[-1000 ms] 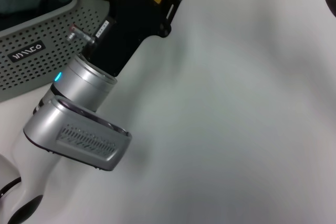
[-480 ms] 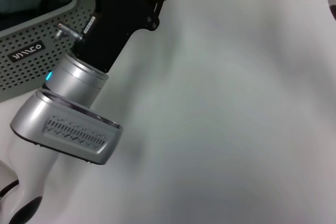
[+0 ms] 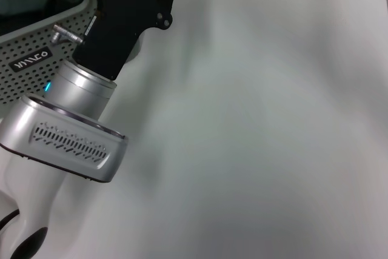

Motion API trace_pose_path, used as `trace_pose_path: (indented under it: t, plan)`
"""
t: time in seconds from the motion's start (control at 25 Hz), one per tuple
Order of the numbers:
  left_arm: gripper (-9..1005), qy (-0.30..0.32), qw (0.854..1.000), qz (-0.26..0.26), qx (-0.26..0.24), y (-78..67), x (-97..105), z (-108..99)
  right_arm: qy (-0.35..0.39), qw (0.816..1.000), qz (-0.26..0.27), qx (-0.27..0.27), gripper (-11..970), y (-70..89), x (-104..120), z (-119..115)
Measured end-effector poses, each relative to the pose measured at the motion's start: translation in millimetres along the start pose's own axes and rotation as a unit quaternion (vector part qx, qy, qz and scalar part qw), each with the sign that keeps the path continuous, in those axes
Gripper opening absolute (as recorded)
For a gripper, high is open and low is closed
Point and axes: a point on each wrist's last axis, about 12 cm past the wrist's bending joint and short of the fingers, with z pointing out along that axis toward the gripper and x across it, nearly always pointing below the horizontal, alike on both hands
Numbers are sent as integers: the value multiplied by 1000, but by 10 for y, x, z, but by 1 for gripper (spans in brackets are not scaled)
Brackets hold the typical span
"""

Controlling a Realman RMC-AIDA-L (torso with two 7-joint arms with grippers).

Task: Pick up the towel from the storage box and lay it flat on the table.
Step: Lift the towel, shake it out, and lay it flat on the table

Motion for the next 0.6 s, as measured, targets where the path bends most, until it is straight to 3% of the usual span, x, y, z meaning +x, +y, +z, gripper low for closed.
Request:
trace_pose_path:
  t: [0.2,0.4,0.6]
  plan:
    - [262,3,1000,-18,-1,10,13,-5,-2,1000,0,3,0,-9,-9,-21]
    - [134,-4,1000,-22,6,-9,0,13,-5,1000,-2,5,-1,-20,-25,-24]
    - [136,-13,1000,-19,19,-37,-16,27,-4,1000,-2,2,3,-13,-23,2]
